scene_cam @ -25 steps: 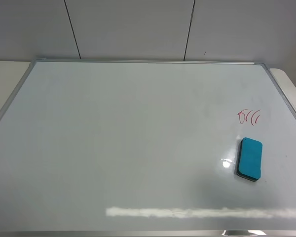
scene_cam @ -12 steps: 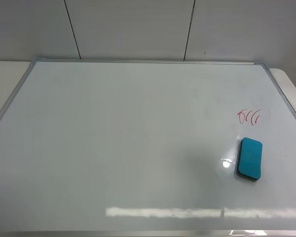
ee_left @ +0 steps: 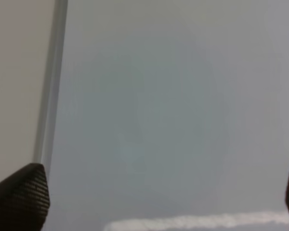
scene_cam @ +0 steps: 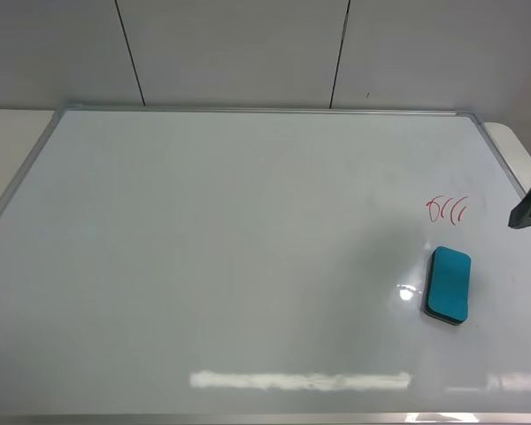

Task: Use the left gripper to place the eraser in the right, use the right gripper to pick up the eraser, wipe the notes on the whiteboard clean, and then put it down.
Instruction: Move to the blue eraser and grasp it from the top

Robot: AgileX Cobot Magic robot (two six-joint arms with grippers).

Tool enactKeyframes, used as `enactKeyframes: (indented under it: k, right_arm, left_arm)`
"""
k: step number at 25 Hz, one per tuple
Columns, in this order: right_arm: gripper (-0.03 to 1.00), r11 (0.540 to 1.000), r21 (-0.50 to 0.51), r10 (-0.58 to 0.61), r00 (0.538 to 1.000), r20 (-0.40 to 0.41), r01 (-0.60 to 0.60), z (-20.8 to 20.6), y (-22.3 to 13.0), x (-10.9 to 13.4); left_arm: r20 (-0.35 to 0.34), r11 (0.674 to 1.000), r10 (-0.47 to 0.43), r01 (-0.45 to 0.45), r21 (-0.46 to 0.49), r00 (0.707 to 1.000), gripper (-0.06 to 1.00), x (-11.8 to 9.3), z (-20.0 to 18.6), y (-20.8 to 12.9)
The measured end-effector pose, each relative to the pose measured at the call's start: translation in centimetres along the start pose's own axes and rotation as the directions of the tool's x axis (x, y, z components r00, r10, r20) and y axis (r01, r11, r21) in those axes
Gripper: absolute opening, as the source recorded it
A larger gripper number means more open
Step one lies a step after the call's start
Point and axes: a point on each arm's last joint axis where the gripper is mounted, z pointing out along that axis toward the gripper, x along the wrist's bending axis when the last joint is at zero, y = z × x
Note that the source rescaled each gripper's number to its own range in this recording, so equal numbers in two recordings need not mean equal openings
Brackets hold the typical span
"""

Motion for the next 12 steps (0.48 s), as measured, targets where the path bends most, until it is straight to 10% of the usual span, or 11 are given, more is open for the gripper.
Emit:
enactKeyframes:
  k: [12]
  right_arm:
    - [1.0, 0.992, 0.127, 0.023, 1.0, -0.021, -0.02, 8.2, 1.1, 3.1]
  left_arm:
    - [0.0, 1.0, 0.0, 0.0, -0.001, 1.0, 1.0, 0.0, 0.0, 0.0]
